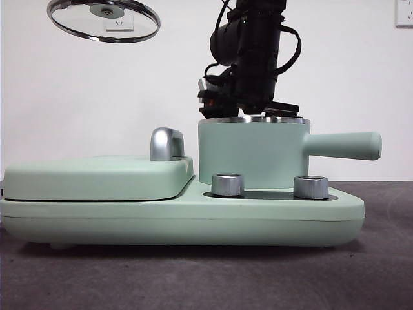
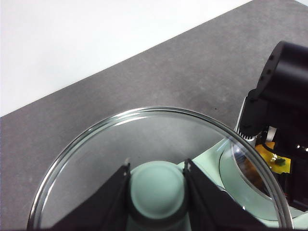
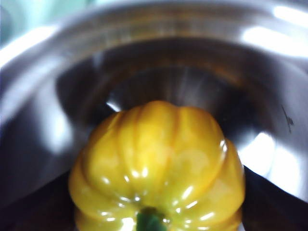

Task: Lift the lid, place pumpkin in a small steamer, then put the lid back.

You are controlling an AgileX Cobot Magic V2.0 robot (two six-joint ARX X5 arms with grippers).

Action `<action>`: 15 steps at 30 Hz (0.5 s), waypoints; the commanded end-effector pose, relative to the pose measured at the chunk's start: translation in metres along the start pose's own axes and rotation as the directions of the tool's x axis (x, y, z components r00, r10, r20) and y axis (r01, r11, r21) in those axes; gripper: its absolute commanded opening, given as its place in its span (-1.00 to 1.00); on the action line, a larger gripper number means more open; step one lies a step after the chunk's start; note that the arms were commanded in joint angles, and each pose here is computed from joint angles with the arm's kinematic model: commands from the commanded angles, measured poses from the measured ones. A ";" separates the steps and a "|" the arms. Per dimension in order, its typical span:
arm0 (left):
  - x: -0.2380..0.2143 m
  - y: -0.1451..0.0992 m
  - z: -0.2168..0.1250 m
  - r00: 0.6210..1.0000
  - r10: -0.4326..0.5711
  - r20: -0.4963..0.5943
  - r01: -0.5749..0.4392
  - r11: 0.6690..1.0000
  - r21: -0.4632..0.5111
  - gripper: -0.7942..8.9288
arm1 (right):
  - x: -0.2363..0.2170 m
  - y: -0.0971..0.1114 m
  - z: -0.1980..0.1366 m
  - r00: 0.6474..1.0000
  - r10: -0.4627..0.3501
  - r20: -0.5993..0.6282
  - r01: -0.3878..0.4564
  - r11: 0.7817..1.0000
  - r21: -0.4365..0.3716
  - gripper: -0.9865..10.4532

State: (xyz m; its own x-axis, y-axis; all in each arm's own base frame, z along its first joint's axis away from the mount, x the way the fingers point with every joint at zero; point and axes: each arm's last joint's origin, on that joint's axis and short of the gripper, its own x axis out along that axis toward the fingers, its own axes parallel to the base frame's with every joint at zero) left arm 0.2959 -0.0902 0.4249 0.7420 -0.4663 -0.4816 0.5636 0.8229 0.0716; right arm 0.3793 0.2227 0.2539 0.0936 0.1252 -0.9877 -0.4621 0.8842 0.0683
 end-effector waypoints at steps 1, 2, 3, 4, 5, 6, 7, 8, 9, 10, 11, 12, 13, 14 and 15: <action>-0.006 0.000 0.008 0.999 0.006 0.048 -0.007 1.000 0.017 -0.81 | 0.009 0.002 0.005 1.000 -0.009 -0.011 0.009 1.000 -0.014 -0.36; -0.006 0.000 0.008 0.999 0.006 0.048 -0.007 1.000 0.017 -0.81 | 0.009 0.002 0.005 1.000 -0.009 -0.011 0.009 1.000 -0.014 -0.36; -0.006 0.000 0.008 0.999 0.006 0.048 -0.007 1.000 0.017 -0.81 | 0.009 0.002 0.005 1.000 -0.009 -0.011 0.009 1.000 -0.014 -0.35; -0.006 0.000 0.008 0.999 0.006 0.048 -0.007 1.000 0.017 -0.81 | 0.009 0.002 0.005 1.000 -0.009 -0.011 0.009 1.000 -0.014 -0.31; -0.006 0.000 0.008 0.999 0.006 0.049 -0.007 1.000 0.017 -0.81 | 0.009 0.002 0.005 1.000 -0.009 -0.012 0.009 1.000 -0.014 -0.26; -0.006 0.000 0.008 0.999 0.006 0.048 -0.007 1.000 0.017 -0.81 | 0.009 0.002 0.005 1.000 -0.010 -0.014 0.009 1.000 -0.014 -0.21; -0.006 0.000 0.008 0.999 0.006 0.048 -0.007 1.000 0.017 -0.81 | 0.009 0.002 0.005 1.000 -0.010 -0.014 0.009 1.000 -0.014 -0.15; -0.006 0.000 0.008 0.999 0.006 0.049 -0.007 1.000 0.017 -0.81 | 0.009 0.002 0.005 1.000 -0.010 -0.014 0.009 1.000 -0.014 -0.12; -0.006 0.000 0.008 0.999 0.006 0.049 -0.007 1.000 0.017 -0.81 | 0.009 0.002 0.005 1.000 -0.010 -0.014 0.009 1.000 -0.013 -0.10; -0.006 0.000 0.008 0.999 0.006 0.049 -0.007 1.000 0.017 -0.81 | 0.009 0.002 0.005 1.000 -0.009 -0.013 0.009 1.000 -0.011 -0.09; -0.006 0.000 0.008 0.999 0.006 0.049 -0.007 1.000 0.017 -0.81 | 0.009 0.003 0.005 1.000 -0.009 -0.013 0.009 1.000 -0.011 -0.07; -0.006 0.000 0.008 0.999 0.006 0.049 -0.007 1.000 0.017 -0.81 | 0.009 0.003 0.005 1.000 -0.010 -0.012 0.009 1.000 -0.010 -0.06; -0.006 0.000 0.008 0.999 0.006 0.050 -0.007 1.000 0.017 -0.81 | 0.009 0.003 0.005 1.000 -0.009 -0.009 0.009 1.000 -0.010 -0.06; -0.006 0.000 0.008 0.999 0.006 0.050 -0.007 1.000 0.017 -0.81 | 0.009 0.003 0.005 1.000 -0.009 -0.006 0.009 1.000 -0.011 -0.06; -0.006 0.000 0.008 0.999 0.006 0.050 -0.007 1.000 0.017 -0.81 | 0.008 0.003 0.006 1.000 -0.009 -0.005 0.009 1.000 -0.010 -0.06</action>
State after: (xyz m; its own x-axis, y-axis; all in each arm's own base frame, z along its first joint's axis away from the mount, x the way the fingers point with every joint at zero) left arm 0.2959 -0.0902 0.4250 0.7422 -0.4663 -0.4813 0.5636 0.8230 0.0717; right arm 0.3797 0.2233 0.2511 0.0896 0.1126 -0.9896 -0.4614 0.8853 0.0589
